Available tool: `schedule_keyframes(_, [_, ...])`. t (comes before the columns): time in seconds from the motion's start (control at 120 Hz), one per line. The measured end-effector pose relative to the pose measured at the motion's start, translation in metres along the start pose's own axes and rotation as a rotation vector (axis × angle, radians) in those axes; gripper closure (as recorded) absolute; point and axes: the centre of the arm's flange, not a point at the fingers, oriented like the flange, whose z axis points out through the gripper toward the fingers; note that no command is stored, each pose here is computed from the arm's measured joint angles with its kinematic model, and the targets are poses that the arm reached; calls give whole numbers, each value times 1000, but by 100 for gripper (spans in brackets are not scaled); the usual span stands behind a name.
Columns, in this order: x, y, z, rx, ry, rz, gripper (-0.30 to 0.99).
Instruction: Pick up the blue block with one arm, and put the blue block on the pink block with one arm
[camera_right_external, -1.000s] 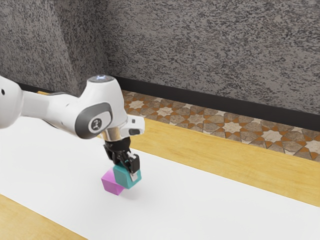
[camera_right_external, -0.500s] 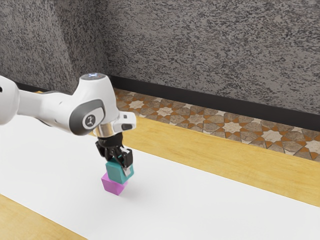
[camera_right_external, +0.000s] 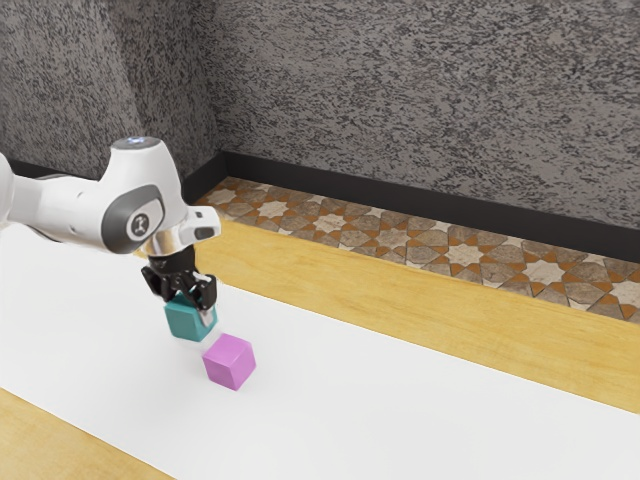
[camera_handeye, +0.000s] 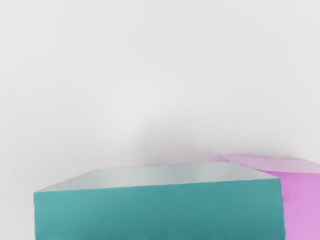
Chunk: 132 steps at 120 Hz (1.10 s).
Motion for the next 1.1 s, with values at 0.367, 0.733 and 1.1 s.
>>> schedule_keyframes(0.367, [10, 11, 1, -3, 5, 35, 34])
schedule_keyframes(0.733, [10, 11, 7, -4, -4, 48, 34])
schedule_keyframes(1.1, [14, 27, 9, -9, -6, 83, 35])
